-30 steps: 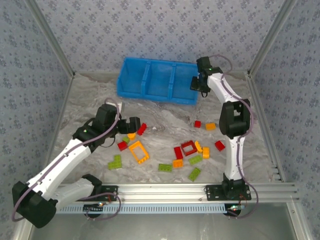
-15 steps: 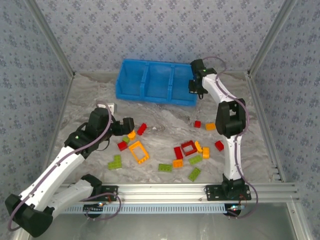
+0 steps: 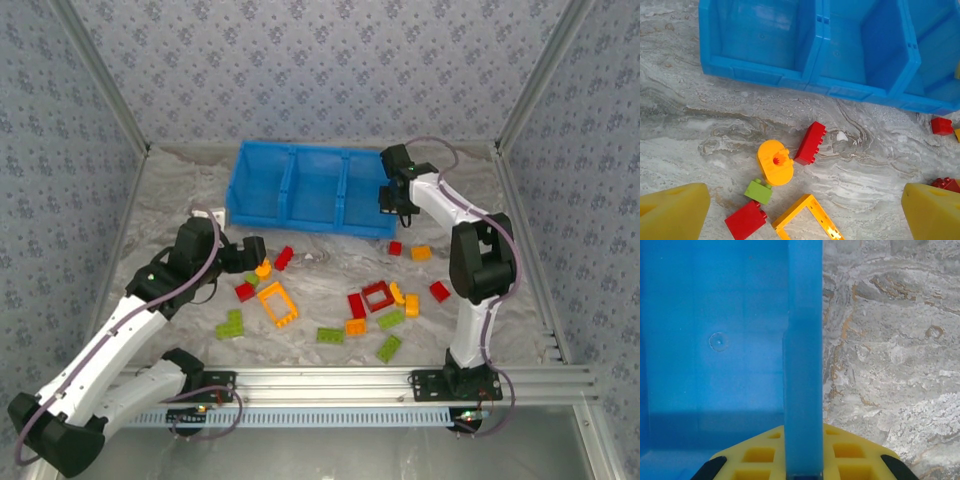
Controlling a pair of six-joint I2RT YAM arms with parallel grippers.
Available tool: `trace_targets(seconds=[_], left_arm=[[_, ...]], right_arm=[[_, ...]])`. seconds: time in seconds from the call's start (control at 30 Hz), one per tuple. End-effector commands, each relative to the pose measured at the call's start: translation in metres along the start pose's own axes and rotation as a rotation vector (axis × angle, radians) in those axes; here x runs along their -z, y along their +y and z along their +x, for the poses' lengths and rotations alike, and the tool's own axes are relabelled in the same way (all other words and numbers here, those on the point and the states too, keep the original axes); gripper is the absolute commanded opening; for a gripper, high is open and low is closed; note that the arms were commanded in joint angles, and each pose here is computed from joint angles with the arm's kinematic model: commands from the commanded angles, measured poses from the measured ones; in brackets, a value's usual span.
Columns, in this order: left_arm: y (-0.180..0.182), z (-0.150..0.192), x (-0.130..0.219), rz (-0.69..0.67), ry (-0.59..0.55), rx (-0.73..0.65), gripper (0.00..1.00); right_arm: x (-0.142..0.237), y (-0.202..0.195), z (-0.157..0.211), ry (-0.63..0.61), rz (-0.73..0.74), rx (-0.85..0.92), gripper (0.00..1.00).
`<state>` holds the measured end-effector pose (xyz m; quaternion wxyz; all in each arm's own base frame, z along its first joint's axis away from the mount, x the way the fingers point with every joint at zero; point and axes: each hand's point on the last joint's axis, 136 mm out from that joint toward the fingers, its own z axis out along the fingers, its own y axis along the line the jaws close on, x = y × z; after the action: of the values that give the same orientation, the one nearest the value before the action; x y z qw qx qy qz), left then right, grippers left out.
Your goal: Sort the legos into containers by color
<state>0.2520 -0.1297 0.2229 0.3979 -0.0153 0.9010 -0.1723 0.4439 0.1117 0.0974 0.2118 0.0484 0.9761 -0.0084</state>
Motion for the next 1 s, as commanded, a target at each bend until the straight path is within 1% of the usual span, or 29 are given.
trace_targets(seconds=[0.0, 0.23, 0.4, 0.43, 0.47, 0.57, 0.6, 0.63, 0.73, 0.8, 0.87, 0.97], left_arm=[[-0.003, 0.002, 0.003, 0.02, -0.002, 0.018, 0.98], [-0.006, 0.002, 0.0, 0.035, -0.001, 0.029, 0.97], [-0.012, 0.002, -0.005, 0.046, 0.008, 0.029, 0.97], [-0.013, 0.002, -0.006, 0.048, 0.01, 0.027, 0.97], [-0.014, 0.003, -0.007, 0.049, 0.011, 0.027, 0.97], [-0.019, 0.003, -0.008, 0.068, 0.018, 0.023, 0.97], [-0.022, 0.004, -0.009, 0.083, 0.021, 0.019, 0.97], [-0.026, 0.006, -0.01, 0.099, 0.029, 0.01, 0.97], [-0.044, 0.011, -0.011, 0.145, 0.028, -0.03, 0.98], [-0.056, 0.015, -0.011, 0.162, 0.015, -0.056, 0.99], [-0.067, 0.019, -0.011, 0.17, -0.005, -0.084, 0.99], [-0.085, 0.029, -0.012, 0.188, -0.03, -0.127, 0.99]], right_arm=[[0.006, -0.014, 0.008, 0.007, 0.05, 0.07, 0.05], [0.001, -0.029, 0.008, 0.017, 0.036, 0.078, 0.05], [-0.004, -0.029, 0.004, 0.031, 0.011, 0.08, 0.06], [-0.004, -0.029, 0.004, 0.035, 0.015, 0.079, 0.09], [-0.004, -0.03, 0.004, 0.033, 0.022, 0.077, 0.15], [0.008, -0.034, 0.002, -0.001, 0.04, 0.053, 0.4], [0.018, -0.036, 0.001, -0.024, 0.042, 0.042, 0.48], [0.027, -0.039, 0.0, -0.046, 0.047, 0.031, 0.52], [0.058, -0.047, 0.004, -0.098, 0.053, -0.013, 0.59], [0.07, -0.048, 0.017, -0.107, 0.03, -0.044, 0.61], [0.073, -0.042, 0.037, -0.092, -0.001, -0.068, 0.6], [0.06, -0.03, 0.082, -0.016, -0.03, -0.078, 0.59]])
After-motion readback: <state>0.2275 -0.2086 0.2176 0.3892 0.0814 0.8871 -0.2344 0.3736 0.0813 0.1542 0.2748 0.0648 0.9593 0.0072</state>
